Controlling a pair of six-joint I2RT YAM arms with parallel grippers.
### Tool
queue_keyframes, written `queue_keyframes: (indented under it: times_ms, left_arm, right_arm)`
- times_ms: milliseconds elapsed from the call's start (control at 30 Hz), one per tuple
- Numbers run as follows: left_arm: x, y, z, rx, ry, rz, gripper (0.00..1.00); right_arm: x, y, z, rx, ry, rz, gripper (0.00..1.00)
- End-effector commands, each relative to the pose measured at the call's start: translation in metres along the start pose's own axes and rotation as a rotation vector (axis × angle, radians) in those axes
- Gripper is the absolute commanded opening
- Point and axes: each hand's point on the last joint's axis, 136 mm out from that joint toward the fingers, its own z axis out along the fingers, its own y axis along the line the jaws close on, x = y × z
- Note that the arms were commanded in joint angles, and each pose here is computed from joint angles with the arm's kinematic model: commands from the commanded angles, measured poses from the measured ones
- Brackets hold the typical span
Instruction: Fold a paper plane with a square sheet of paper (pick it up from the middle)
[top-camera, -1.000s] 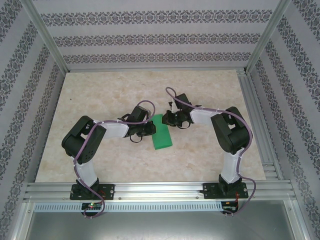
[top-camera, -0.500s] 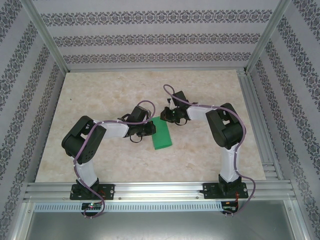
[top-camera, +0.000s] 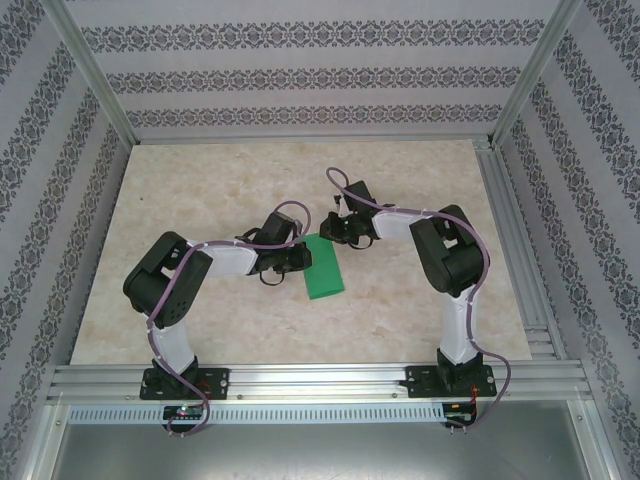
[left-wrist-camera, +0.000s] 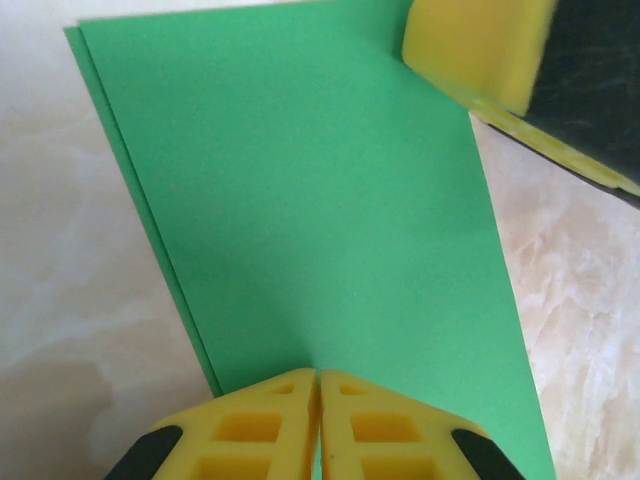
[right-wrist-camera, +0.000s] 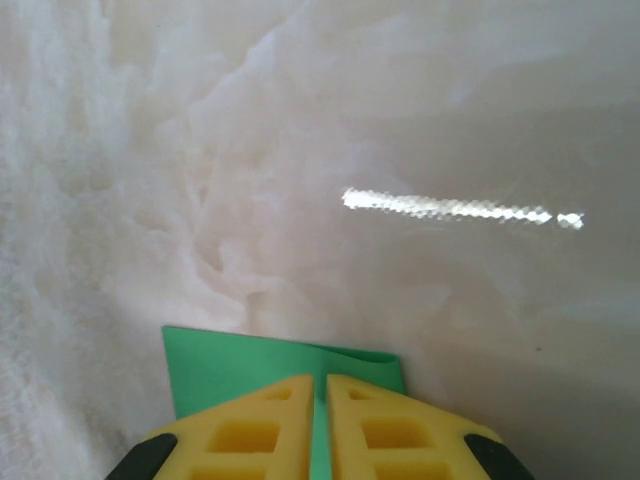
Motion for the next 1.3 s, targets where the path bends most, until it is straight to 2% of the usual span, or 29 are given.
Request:
queue_keyframes:
  times_ms: [0, 100, 267, 433, 667, 933, 1267]
  left_arm:
    - [0.043, 0.044, 0.008, -0.148, 0.118, -0.022, 0.11]
    - [0.043, 0.044, 0.008, -0.149, 0.119, -0.022, 0.12]
    - [0.043, 0.044, 0.009, -0.15, 0.12, -0.021, 0.12]
    - [0.043, 0.045, 0.01, -0.15, 0.122, -0.02, 0.12]
    - [0.042, 0.043, 0.009, -0.148, 0.116, -0.019, 0.12]
    - [0.04, 0.043, 0.009, -0.151, 0.111, -0.018, 0.12]
    - [0.036, 0.041, 0.004, -0.169, 0.112, -0.012, 0.12]
  right_arm:
    - [-0.013, -0.016, 0.007, 0.048, -0.032, 0.016, 0.13]
    - [-0.02, -0.011, 0.002, 0.052, -0.039, 0.011, 0.13]
    - [-0.033, 0.024, -0.029, -0.018, -0.099, -0.028, 0.15]
    - [-0.028, 0.036, -0.045, -0.034, -0.111, -0.046, 0.16]
    - [0.022, 0.037, -0.042, -0.039, -0.003, -0.056, 0.16]
    - [0.083, 0.012, -0.045, 0.004, 0.142, -0.037, 0.15]
    - [0.112, -0.026, -0.047, 0.097, 0.204, -0.015, 0.14]
